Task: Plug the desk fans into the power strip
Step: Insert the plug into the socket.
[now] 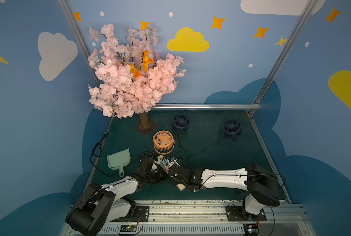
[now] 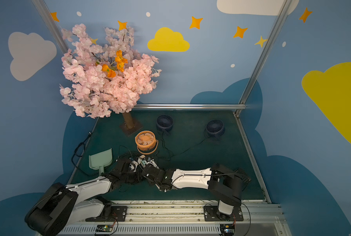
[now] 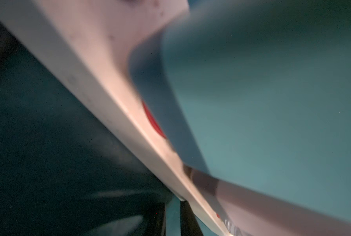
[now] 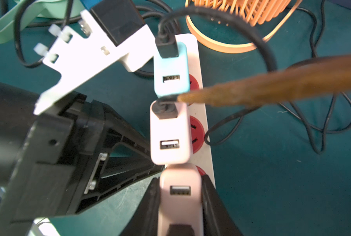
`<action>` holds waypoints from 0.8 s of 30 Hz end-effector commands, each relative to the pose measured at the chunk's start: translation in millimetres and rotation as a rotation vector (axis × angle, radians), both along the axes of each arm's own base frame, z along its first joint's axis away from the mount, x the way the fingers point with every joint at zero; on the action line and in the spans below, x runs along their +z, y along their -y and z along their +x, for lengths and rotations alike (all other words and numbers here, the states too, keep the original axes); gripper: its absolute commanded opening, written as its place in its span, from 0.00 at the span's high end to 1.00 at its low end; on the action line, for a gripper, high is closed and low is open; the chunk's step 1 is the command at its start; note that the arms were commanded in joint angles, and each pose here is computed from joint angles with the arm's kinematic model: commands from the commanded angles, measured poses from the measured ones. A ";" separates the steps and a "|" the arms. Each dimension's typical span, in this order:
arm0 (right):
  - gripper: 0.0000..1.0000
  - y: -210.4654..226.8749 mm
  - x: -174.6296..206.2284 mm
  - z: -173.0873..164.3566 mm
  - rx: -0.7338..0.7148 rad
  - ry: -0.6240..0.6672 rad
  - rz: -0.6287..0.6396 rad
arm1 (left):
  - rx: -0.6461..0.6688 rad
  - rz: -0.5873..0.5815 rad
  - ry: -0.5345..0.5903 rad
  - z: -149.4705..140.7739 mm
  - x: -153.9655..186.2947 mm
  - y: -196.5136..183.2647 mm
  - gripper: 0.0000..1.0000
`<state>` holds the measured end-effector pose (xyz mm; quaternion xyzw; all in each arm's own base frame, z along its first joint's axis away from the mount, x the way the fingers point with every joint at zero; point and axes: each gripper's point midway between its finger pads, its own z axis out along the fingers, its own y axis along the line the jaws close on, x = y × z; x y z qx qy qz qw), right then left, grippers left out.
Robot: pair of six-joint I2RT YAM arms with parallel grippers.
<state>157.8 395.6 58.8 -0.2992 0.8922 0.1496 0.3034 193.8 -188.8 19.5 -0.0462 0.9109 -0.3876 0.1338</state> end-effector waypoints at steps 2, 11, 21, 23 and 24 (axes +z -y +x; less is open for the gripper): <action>1.00 187.9 -138.1 -102.7 -0.007 -0.451 -0.771 | -0.063 -0.042 0.080 9.9 18.0 15.2 0.81; 1.00 195.8 -136.4 -110.6 -0.012 -0.490 -0.803 | -0.062 -0.039 0.087 11.9 18.9 15.6 0.81; 1.00 207.0 -139.0 -123.8 -0.016 -0.573 -0.818 | -0.069 -0.044 0.088 14.7 18.1 18.4 0.81; 1.00 204.2 -142.2 -123.8 -0.002 -0.594 -0.864 | -0.072 -0.045 0.086 14.8 18.0 18.8 0.81; 1.00 202.9 -142.0 -125.5 0.007 -0.595 -0.886 | -0.075 -0.046 0.087 15.0 18.1 19.0 0.81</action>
